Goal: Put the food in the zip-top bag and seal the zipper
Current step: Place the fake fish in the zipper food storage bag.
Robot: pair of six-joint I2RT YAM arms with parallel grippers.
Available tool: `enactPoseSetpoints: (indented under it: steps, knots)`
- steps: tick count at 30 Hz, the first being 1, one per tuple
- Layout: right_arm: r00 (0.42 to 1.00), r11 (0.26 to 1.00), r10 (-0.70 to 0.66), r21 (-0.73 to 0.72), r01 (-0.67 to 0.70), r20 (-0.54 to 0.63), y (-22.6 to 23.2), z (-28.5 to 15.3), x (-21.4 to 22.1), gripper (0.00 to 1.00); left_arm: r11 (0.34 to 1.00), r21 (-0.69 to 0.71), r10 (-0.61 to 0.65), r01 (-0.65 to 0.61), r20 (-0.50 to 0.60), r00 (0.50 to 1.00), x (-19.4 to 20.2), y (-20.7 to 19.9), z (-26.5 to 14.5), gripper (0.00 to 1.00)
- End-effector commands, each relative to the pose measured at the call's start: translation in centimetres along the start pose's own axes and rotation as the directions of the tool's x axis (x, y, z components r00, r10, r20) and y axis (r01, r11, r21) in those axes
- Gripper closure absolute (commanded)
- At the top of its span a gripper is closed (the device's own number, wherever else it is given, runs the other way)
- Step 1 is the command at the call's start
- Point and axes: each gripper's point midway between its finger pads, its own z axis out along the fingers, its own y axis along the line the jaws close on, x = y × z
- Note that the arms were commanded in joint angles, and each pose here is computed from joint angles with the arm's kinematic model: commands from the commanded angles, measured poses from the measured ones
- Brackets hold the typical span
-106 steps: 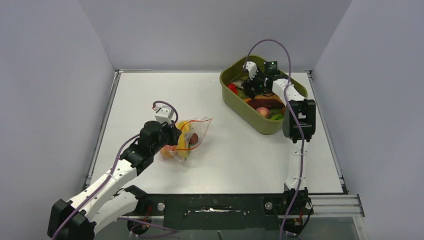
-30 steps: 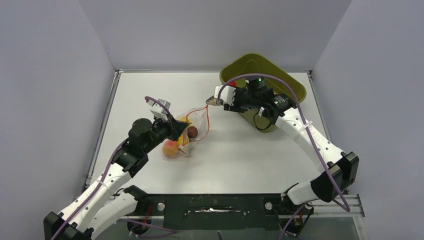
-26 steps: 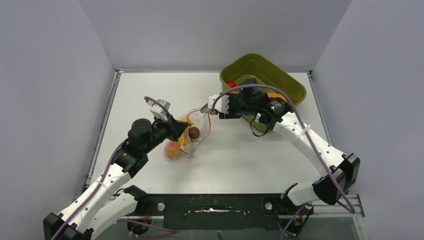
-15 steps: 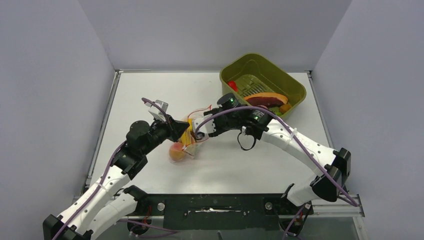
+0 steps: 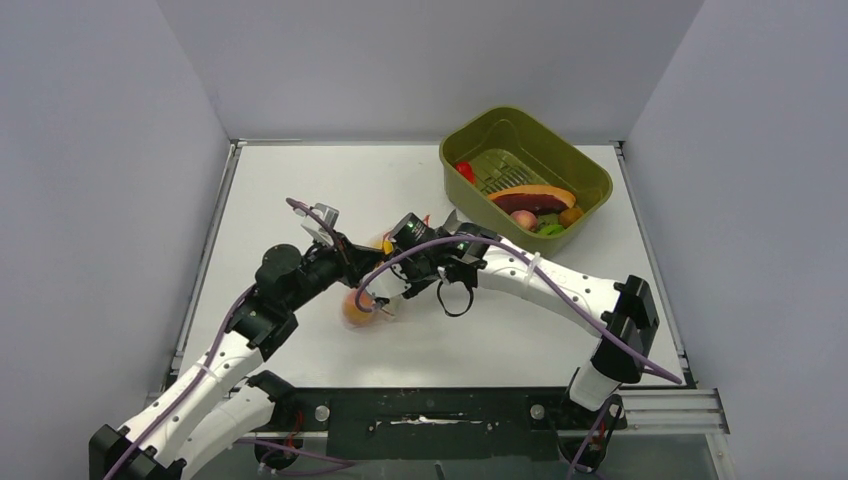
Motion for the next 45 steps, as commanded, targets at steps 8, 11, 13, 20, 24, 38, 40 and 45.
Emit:
enactPoseSetpoints:
  steps: [8, 11, 13, 20, 24, 38, 40, 45]
  knots:
    - [0.973, 0.985, 0.053, 0.149, -0.088, 0.224, -3.4, -4.7, -3.4, 0.43, 0.996, 0.09, 0.007, -0.015, 0.081, 0.997, -1.5, -1.8, 0.1, 1.0]
    - [0.95, 0.963, 0.148, 0.178, -0.202, 0.276, -3.7, -5.9, -2.0, 0.36, 0.996, 0.091, 0.014, -0.02, 0.067, 0.998, -1.2, -1.7, 0.0, 1.0]
    - [0.916, 0.934, 0.227, 0.194, -0.301, 0.332, -3.9, -6.9, -1.2, 0.35, 0.996, 0.087, 0.017, -0.022, 0.061, 0.998, -0.9, -1.6, 0.0, 1.0]
    - [0.671, 0.67, 0.506, 0.243, -0.701, 0.542, -6.2, -9.4, 0.8, 0.32, 0.998, 0.069, 0.011, -0.016, 0.067, 0.998, -0.5, -1.0, -0.2, 1.0]
    - [0.258, 0.291, 0.709, 0.061, -0.955, 0.657, -8.4, -10.5, 1.9, 0.35, 0.998, 0.063, 0.008, -0.012, 0.066, 0.998, -0.4, -0.9, -0.3, 1.0]
    - [-0.628, -0.578, 0.631, -0.265, -0.772, 0.456, -6.5, -8.3, 5.4, 0.5, 0.999, 0.053, 0.001, -0.005, 0.076, 0.997, -0.3, -0.5, -0.1, 1.0]
    - [-0.648, -0.593, 0.632, -0.273, -0.757, 0.425, -5.8, -7.9, 4.8, 0.51, 0.998, 0.055, 0.001, -0.006, 0.084, 0.997, -0.4, -0.5, 0.1, 1.0]
    - [-0.665, -0.609, 0.658, -0.27, -0.746, 0.354, -3.9, -6.0, 3.0, 0.57, 0.998, 0.061, -0.002, -0.004, 0.093, 0.996, -0.7, -0.6, 0.7, 1.0]
